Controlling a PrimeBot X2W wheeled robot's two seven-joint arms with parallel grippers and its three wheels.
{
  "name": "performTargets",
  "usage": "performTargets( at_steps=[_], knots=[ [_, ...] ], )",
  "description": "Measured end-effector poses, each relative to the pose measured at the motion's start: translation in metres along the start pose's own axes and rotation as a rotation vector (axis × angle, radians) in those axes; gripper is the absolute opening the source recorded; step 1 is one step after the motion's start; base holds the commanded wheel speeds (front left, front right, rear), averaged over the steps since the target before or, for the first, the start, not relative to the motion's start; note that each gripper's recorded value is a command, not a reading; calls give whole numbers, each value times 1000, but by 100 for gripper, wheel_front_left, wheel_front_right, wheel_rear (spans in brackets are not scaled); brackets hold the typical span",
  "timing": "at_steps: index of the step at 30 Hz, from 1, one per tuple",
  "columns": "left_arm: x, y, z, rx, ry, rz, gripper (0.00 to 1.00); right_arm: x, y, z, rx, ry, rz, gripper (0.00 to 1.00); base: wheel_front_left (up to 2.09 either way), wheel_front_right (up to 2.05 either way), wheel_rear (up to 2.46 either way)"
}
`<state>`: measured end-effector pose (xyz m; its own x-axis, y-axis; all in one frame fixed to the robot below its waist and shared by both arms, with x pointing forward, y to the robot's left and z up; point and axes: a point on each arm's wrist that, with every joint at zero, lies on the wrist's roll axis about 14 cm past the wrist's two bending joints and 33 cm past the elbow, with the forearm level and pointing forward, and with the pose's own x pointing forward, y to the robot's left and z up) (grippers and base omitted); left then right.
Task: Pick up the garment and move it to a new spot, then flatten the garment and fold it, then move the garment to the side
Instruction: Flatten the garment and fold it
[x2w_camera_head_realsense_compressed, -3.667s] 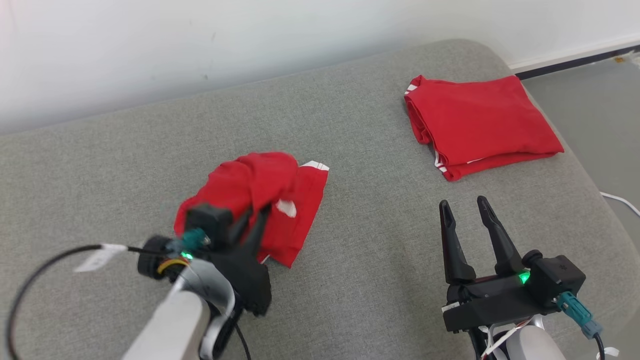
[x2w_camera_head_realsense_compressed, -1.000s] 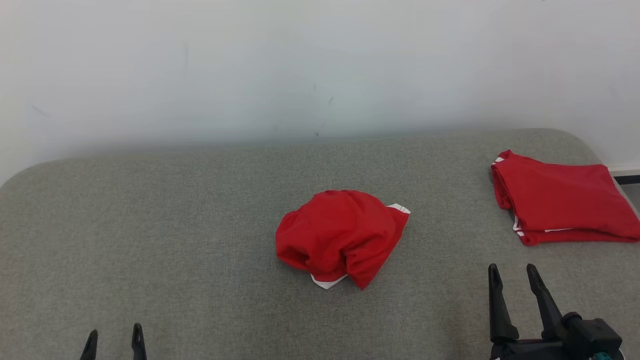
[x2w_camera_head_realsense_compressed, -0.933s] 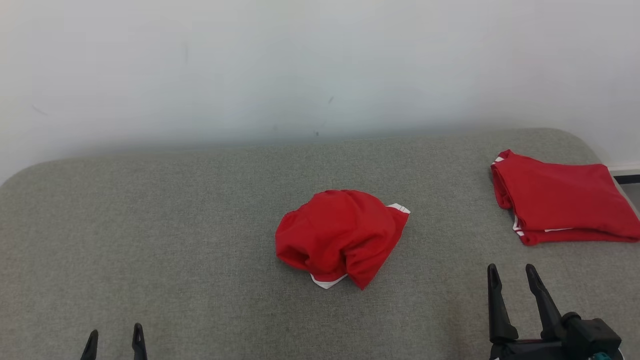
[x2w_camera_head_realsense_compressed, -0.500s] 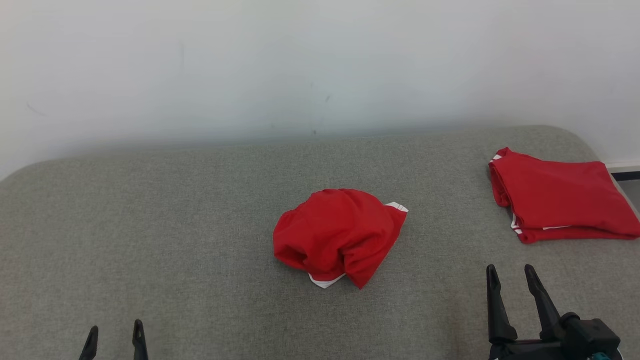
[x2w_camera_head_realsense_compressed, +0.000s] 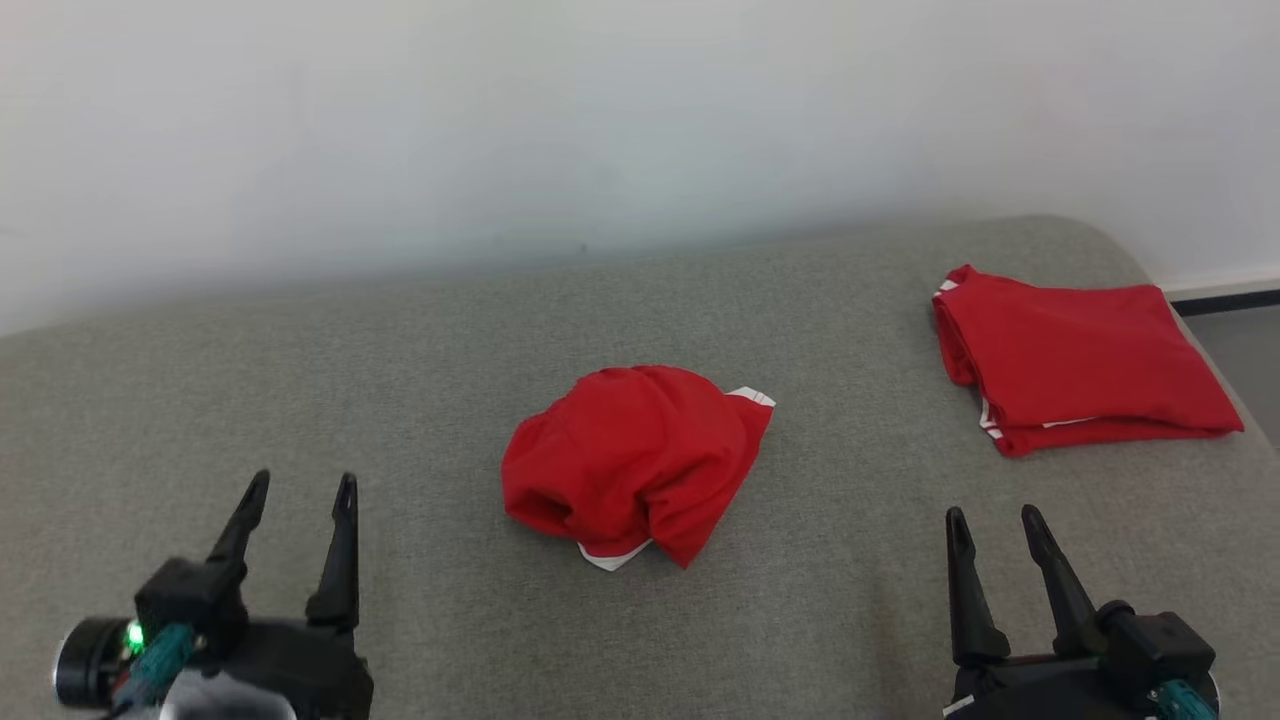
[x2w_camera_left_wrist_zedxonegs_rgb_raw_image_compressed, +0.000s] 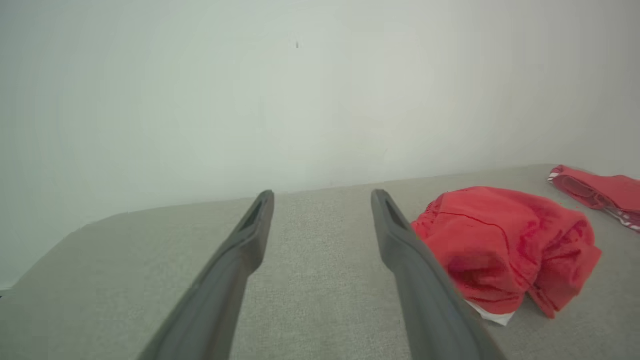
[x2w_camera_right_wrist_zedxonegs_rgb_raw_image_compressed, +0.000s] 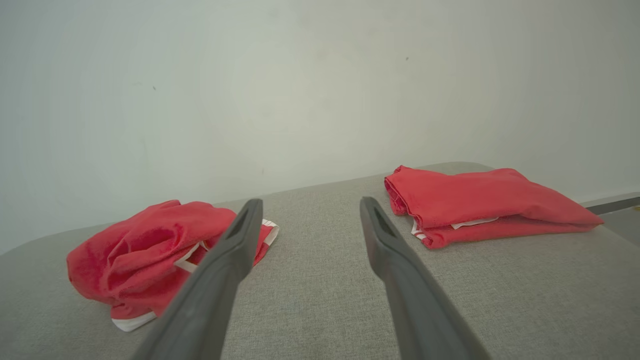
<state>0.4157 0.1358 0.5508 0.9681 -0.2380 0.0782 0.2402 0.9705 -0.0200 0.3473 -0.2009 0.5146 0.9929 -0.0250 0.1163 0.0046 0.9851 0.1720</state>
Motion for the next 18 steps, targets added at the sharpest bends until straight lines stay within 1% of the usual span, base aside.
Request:
performTargets(
  at_steps=[4,6,7,9,11,15,18],
  knots=[
    [35,-17,3,10,28,-101,100,5,-4,7,4,-22,-14,100,0,0,0],
    [50,-23,-4,-12,75,-132,100,7,-8,11,12,-32,-25,100,0,0,0],
    [50,-23,-4,-12,75,-132,100,7,-8,11,12,-32,-25,100,0,0,0],
    [61,-32,-15,10,134,-186,100,6,-10,13,19,-39,-34,100,0,0,0],
    [74,-39,-20,6,174,-226,100,6,-14,16,27,-46,-47,100,0,0,0],
    [91,-54,-39,33,256,-293,100,0,-27,17,39,-47,-91,100,0,0,0],
    [99,-68,-54,28,310,-335,100,-7,-38,15,44,-39,-129,100,0,0,0]
  ],
)
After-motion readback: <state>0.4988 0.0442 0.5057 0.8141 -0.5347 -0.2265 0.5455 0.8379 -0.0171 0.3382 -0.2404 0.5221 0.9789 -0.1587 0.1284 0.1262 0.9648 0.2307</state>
